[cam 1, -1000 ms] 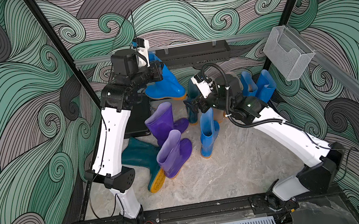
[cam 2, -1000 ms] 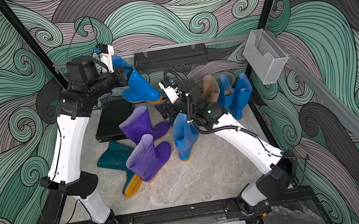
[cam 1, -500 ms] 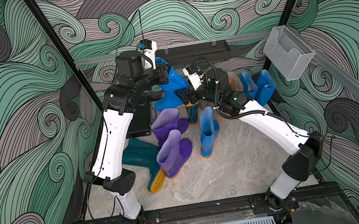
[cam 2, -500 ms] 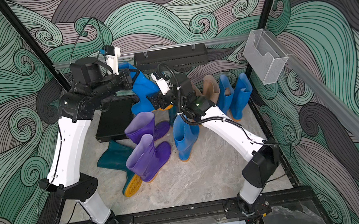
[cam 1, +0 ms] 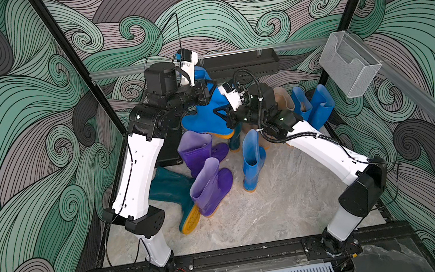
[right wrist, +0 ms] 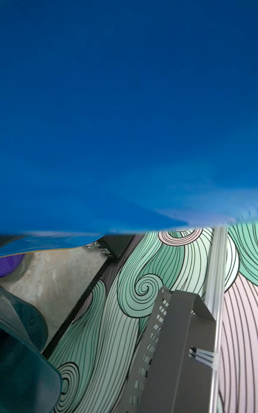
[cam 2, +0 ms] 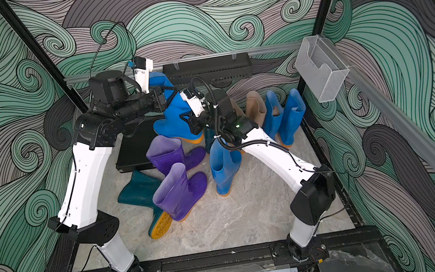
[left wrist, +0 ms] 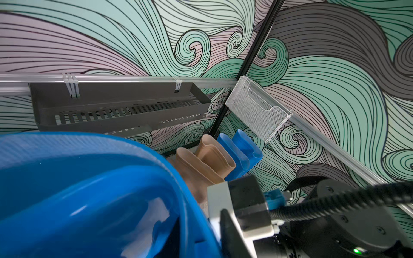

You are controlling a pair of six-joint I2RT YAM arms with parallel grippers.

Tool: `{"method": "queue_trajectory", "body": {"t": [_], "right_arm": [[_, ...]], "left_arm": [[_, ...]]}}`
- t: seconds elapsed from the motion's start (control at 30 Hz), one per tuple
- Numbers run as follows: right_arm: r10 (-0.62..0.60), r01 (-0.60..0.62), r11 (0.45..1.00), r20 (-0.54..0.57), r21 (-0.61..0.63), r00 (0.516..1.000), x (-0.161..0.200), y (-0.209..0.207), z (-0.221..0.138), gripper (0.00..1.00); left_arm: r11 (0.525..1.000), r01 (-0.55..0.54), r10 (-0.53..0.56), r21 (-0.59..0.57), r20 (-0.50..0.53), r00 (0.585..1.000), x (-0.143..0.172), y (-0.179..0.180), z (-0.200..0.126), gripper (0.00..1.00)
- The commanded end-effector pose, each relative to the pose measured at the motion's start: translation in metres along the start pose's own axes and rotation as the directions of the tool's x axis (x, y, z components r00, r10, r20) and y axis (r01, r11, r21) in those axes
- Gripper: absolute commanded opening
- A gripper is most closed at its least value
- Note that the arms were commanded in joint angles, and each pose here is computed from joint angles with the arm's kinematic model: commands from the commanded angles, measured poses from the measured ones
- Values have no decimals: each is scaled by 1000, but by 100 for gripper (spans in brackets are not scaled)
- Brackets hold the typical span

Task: Match and arrange rain boots in pairs
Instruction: Pair a pair of rain boots at the center of the board.

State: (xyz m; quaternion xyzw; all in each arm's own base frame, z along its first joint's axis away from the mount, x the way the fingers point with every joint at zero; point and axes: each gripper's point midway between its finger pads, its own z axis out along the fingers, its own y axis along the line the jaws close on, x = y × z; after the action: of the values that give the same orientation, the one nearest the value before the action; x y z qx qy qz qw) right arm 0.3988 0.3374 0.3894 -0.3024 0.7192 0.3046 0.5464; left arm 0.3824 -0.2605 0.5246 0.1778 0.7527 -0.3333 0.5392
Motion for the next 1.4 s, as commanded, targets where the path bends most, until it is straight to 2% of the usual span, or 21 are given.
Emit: {"method": "queue_trajectory", "body": {"t": [0.0,0.03,0.07,0.17,0.3,0.4,0.53,0.73,0.9,1.0,1.07,1.13,1.2,1.3,1.33,1.37], "right_arm": [[48,-60,997,201,56,978,-53,2,-40,0],[57,-79,993,240,83,969,-62,-1,-52,0],[73,-110,986,271,124,960,-69,-6,-64,0],[78,-159,963,339,219,938,-83,-16,-99,0],[37,-182,935,427,304,904,-95,-20,-151,0],[-8,-182,895,423,407,906,-90,-27,-187,0],[-58,-167,870,431,464,900,-82,-25,-228,0],[-43,-175,803,348,570,936,-36,-31,-277,0],[25,-185,732,245,656,969,25,-40,-310,0],[34,-168,716,206,678,978,54,-41,-321,0],[16,-137,713,180,687,984,71,-42,-323,0],[21,-127,705,159,698,987,89,-45,-320,0],[42,-118,709,126,695,991,108,-47,-310,0],[96,-141,717,103,683,990,136,-51,-290,0],[110,-151,715,103,683,989,145,-53,-283,0],[118,-157,715,104,681,988,152,-54,-278,0]], "left_arm": [[996,-87,85,15,89,992,-25,-17,-33,81],[996,-93,94,-15,72,993,-20,-11,-34,92],[994,-103,105,-41,58,993,-16,-6,-36,99],[986,-122,125,-111,19,992,-1,9,-39,98],[982,-131,124,-134,-62,990,30,21,-37,99],[994,-96,86,-58,-160,983,66,16,-24,98],[1000,-25,27,11,-272,962,107,8,-2,99],[994,45,1,96,-432,902,163,-12,41,99],[986,133,-57,98,-553,831,208,-15,72,98],[976,195,-106,92,-583,806,227,-17,87,96],[968,240,-151,75,-590,793,237,-14,96,89],[966,255,-179,43,-600,779,246,-9,102,74],[962,273,-206,18,-609,766,251,-6,105,53],[947,320,-248,7,-616,748,255,-8,107,10],[939,343,-272,-3,-618,738,256,-7,105,0],[929,370,-307,-27,-616,726,256,-4,104,0]]}}
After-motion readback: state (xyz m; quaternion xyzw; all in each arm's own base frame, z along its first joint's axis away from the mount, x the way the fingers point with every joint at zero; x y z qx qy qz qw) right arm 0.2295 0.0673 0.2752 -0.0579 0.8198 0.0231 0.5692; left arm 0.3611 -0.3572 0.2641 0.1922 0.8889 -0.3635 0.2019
